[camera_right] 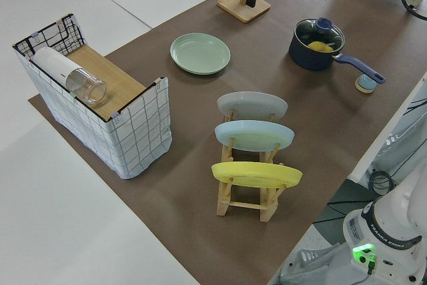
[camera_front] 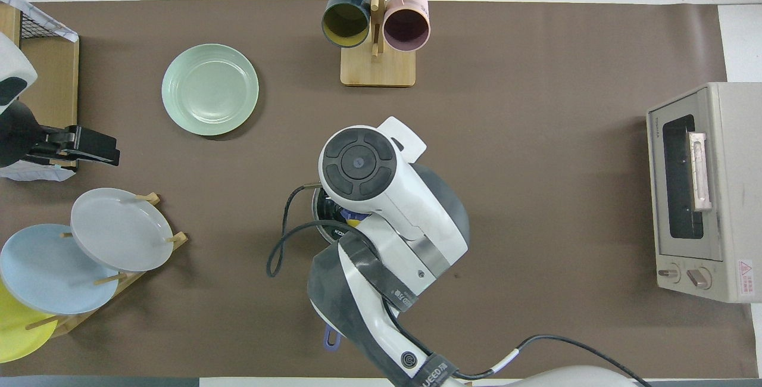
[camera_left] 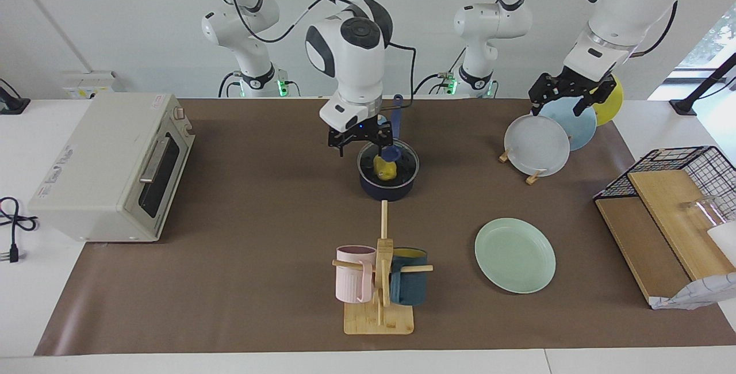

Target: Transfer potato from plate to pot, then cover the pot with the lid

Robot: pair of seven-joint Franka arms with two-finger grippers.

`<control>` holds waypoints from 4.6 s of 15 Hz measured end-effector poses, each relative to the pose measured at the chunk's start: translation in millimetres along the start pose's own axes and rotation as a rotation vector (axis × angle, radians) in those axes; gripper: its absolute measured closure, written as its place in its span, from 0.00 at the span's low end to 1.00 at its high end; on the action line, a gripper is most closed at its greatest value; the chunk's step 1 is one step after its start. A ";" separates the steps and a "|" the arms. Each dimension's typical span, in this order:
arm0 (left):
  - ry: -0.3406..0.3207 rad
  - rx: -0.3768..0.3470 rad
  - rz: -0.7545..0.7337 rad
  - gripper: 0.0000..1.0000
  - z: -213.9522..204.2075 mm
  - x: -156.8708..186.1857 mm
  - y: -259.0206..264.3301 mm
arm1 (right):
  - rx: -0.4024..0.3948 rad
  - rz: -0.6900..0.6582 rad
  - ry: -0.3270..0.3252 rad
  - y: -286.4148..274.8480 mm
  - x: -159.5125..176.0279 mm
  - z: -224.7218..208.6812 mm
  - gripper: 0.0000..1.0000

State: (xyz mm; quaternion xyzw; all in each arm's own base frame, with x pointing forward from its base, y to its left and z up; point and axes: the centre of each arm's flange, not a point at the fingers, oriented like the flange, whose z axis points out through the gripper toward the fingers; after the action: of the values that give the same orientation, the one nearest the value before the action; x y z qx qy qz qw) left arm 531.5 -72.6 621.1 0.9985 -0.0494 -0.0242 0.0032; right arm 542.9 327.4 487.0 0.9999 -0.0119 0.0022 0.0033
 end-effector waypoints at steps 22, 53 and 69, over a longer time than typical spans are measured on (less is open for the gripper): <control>0.000 0.000 -0.002 0.00 0.1 0.0 -0.8 | -0.066 -0.070 -0.083 271.9 -7.2 -116.4 0.00; 0.000 0.000 -0.002 0.00 0.1 0.0 -0.9 | -0.029 0.030 -0.066 323.5 6.1 -110.3 0.00; 0.000 0.000 -0.002 0.00 0.1 0.0 -0.9 | -0.030 0.029 -0.106 323.9 -0.9 -110.8 0.00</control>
State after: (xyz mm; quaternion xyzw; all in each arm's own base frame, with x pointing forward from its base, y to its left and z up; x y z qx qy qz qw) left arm 531.6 -71.6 621.0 0.9985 -0.0485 -0.0243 0.0032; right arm 533.8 4.3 599.9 0.9982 -0.0265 -0.0507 0.0178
